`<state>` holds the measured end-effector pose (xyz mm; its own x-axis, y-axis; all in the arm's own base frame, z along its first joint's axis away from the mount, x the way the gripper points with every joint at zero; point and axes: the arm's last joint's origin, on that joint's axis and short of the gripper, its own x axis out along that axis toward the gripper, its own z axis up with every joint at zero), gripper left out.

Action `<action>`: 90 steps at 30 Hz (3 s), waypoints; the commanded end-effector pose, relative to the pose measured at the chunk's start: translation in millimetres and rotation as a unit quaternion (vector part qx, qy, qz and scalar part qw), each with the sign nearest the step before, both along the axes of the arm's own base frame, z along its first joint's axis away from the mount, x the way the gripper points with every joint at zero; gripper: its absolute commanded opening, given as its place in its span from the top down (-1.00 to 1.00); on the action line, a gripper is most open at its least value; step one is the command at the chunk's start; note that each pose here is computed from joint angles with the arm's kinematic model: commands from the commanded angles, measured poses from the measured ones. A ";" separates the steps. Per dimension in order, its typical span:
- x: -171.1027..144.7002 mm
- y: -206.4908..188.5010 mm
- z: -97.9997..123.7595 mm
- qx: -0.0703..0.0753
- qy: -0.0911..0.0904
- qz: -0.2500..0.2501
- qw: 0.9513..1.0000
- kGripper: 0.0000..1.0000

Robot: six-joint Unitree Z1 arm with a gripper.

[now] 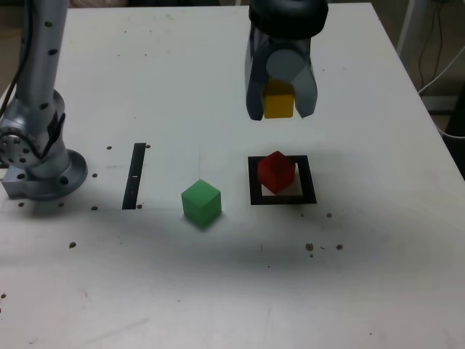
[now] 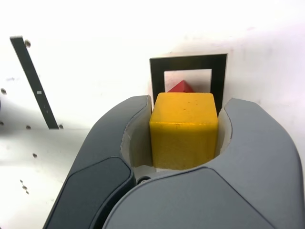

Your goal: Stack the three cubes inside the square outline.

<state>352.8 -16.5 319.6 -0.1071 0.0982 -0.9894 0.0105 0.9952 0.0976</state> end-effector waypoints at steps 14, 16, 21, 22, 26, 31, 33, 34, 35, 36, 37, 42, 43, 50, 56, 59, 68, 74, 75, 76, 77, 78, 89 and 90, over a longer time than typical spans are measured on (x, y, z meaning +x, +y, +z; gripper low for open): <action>-2.1 -23.1 -12.2 -0.033 -0.004 0.118 0.992 0.50; -2.3 -24.0 -12.1 -0.036 -0.005 0.124 0.992 0.50; -4.3 -24.4 -23.3 -0.044 -0.012 0.131 0.990 0.50; -5.3 -24.2 -27.1 -0.046 -0.014 0.131 0.990 0.50; -9.7 -23.6 -40.3 -0.055 -0.018 0.134 0.989 0.50; -10.8 -23.2 -43.4 -0.054 -0.020 0.136 0.989 0.50; -10.9 -22.9 -42.1 -0.051 -0.020 0.136 0.989 0.50; -10.7 -22.8 -41.6 -0.049 -0.020 0.136 0.989 0.50; -10.4 -22.7 -41.4 -0.047 -0.020 0.136 0.989 0.50; -10.0 -22.5 -41.5 -0.045 -0.020 0.136 0.989 0.50; -9.5 -22.3 -42.0 -0.042 -0.019 0.136 0.990 0.50; -5.5 -21.2 -50.8 -0.023 -0.006 0.137 0.990 0.50; -4.2 -21.1 -52.8 -0.021 -0.004 0.137 0.990 0.50; 2.7 -21.7 -58.9 -0.018 0.002 0.137 0.990 0.50; 5.1 -21.9 -58.9 -0.019 -0.001 0.134 0.991 0.50; 5.5 -22.2 -60.2 -0.021 0.000 0.134 0.991 0.47; 4.7 -23.2 -64.4 -0.029 0.009 0.135 0.990 0.38; 4.9 -23.4 -64.4 -0.031 0.009 0.135 0.990 0.25; 5.0 -23.4 -64.4 -0.031 0.009 0.135 0.990 0.23; 5.2 -23.4 -64.2 -0.031 0.008 0.135 0.990 0.21; 5.4 -23.5 -64.0 -0.031 0.008 0.134 0.990 0.19; 5.6 -23.5 -63.8 -0.032 0.007 0.134 0.990 0.16; 6.7 -23.9 -65.6 -0.035 0.006 0.130 0.991 -0.89; 6.7 -23.8 -65.8 -0.035 0.007 0.129 0.991 -0.93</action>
<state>358.6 -40.4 255.5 -0.1302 -0.0022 -0.9915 -0.2466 0.9686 0.0302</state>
